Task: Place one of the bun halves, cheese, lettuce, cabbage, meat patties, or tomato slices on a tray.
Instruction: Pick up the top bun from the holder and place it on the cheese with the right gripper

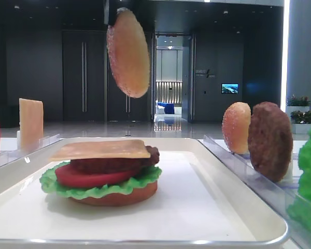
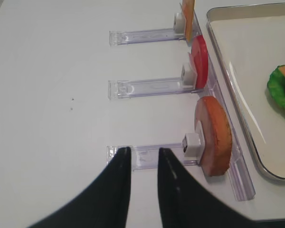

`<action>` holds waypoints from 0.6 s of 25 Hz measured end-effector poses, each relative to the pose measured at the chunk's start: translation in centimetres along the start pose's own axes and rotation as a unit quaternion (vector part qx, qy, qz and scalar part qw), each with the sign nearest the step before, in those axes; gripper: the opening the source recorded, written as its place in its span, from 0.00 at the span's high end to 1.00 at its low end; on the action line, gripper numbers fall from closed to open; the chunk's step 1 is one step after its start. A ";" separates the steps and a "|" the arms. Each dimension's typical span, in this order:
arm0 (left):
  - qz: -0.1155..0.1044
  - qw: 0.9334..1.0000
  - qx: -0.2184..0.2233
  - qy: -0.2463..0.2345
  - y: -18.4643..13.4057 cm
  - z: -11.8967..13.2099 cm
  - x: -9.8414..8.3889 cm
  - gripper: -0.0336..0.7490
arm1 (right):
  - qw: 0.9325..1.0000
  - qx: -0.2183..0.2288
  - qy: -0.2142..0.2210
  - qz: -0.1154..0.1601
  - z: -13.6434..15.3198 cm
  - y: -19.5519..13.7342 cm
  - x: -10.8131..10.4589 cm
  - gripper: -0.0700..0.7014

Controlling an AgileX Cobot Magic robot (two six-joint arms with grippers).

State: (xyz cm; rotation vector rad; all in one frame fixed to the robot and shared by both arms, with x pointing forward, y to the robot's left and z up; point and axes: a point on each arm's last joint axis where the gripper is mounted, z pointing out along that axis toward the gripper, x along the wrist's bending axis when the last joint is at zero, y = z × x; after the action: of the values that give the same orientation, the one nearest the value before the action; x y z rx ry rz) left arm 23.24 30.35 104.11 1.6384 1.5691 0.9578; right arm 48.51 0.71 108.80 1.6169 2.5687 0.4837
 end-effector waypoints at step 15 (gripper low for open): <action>0.000 1.000 0.000 0.000 0.0 0.0 0.0 0.77 | 0.978 -0.007 0.210 -0.018 -0.1 -1.5 -1.1 0.77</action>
State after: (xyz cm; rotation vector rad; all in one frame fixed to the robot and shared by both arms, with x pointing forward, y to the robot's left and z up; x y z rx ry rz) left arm 23.24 30.35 104.11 1.6384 1.5691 0.9578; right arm 47.65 -0.88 108.34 1.6056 2.8655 0.9285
